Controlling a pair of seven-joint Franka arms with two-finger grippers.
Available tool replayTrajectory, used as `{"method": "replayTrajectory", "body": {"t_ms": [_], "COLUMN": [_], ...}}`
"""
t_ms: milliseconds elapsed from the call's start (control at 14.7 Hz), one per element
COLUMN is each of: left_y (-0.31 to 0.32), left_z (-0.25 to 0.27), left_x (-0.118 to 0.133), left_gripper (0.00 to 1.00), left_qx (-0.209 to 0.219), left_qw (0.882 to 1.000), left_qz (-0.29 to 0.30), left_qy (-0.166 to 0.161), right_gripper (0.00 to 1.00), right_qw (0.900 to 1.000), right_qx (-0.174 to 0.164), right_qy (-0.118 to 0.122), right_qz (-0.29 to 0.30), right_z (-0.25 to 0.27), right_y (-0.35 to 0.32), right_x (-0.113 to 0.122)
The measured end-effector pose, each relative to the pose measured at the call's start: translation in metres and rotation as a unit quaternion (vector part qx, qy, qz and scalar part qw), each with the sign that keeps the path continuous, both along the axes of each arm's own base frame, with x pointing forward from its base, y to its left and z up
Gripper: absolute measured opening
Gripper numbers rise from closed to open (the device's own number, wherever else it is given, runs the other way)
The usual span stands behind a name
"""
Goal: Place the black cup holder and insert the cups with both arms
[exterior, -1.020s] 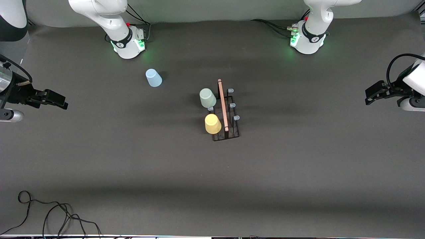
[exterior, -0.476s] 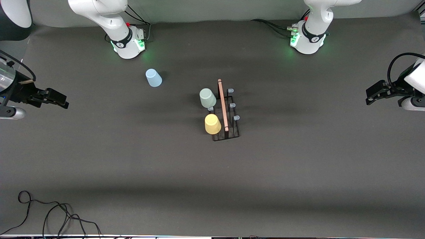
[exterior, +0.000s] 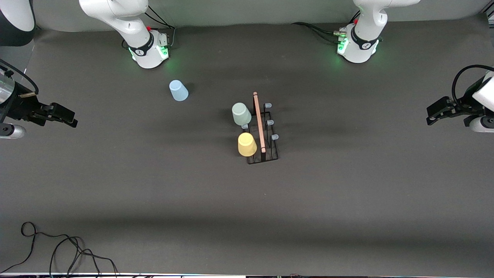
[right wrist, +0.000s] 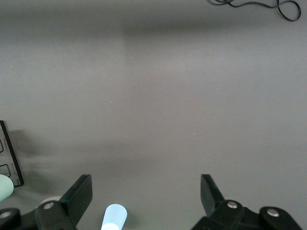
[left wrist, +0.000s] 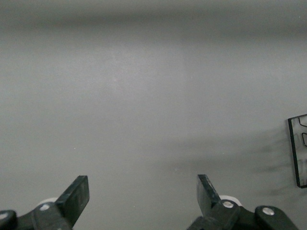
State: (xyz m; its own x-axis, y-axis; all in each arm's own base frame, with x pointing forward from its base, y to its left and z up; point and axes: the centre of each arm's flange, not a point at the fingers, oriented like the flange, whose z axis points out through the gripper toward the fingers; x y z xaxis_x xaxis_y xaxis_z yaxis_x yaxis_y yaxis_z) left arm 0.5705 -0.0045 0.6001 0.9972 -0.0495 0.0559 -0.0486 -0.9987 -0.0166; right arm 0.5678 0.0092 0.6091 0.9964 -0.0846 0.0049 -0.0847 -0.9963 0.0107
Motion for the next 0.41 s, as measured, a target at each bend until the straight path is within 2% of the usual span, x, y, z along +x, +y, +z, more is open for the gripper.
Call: {"method": "replayTrajectory", "body": {"t_ms": [408], "left_y": [0.0017], "left_z": [-0.0066], "left_x": [0.0002], "left_gripper": [1.00], "left_qx": [0.000], "left_qw": [1.000], "left_qz": [0.006], "left_qy": [0.014], "right_gripper": [1.00], "right_qw": [1.000], "right_qx": [0.000], "right_qy": [-0.012], "right_qz": [0.005], "right_z": [0.0101], "right_y": [0.0053], "right_x": [-0.0003]}}
